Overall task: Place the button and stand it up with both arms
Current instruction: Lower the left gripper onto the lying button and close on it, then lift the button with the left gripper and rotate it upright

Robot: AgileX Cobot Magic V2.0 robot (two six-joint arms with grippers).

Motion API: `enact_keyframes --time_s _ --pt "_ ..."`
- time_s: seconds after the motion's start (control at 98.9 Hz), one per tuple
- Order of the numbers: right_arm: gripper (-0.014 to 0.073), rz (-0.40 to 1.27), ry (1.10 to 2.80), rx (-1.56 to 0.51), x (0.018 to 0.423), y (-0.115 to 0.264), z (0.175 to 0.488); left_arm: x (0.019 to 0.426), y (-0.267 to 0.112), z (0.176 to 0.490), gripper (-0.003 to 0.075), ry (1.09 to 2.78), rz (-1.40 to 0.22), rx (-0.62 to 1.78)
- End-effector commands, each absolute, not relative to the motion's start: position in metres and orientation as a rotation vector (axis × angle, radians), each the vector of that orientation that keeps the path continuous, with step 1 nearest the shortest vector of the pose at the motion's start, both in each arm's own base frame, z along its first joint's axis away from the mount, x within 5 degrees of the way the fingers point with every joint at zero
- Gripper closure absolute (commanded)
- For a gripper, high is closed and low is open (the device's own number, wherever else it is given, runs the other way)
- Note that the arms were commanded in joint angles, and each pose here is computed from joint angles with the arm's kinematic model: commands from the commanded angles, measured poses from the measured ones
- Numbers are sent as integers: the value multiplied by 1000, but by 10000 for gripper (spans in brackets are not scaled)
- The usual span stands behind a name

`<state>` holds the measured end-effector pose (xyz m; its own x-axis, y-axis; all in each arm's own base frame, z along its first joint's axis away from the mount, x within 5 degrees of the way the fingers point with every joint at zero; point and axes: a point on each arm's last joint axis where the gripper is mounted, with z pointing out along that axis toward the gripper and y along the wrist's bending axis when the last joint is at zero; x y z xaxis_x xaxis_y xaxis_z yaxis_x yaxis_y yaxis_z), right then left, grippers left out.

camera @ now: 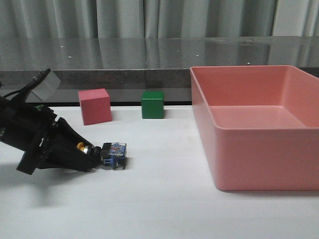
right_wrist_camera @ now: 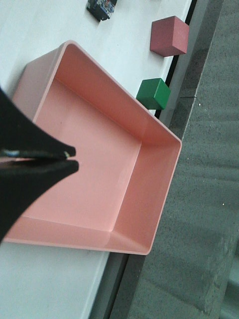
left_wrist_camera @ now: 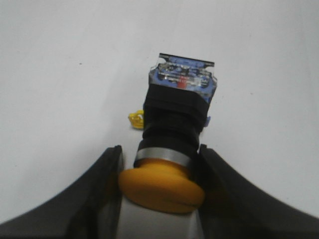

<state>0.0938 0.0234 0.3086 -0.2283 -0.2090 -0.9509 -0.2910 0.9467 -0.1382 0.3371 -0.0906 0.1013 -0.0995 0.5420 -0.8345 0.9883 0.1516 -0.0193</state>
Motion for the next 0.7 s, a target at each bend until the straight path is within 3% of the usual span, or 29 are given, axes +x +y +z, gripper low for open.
enact_keyframes --time_s 0.0,0.202,0.313,0.536,0.687 --pt "655 60 1729 -327 95 21 323 339 -97 125 722 1637 -851 1446" --pt "655 60 1729 -327 95 21 323 337 -96 161 740 1638 -938 1397" --pt "655 60 1729 -327 95 21 323 340 -95 197 740 1710 -849 1512" --pt "655 60 1729 -327 95 21 323 341 -106 269 740 2029 -384 1749" --pt "655 60 1729 -327 95 21 323 343 -132 295 740 2080 -67 1832"
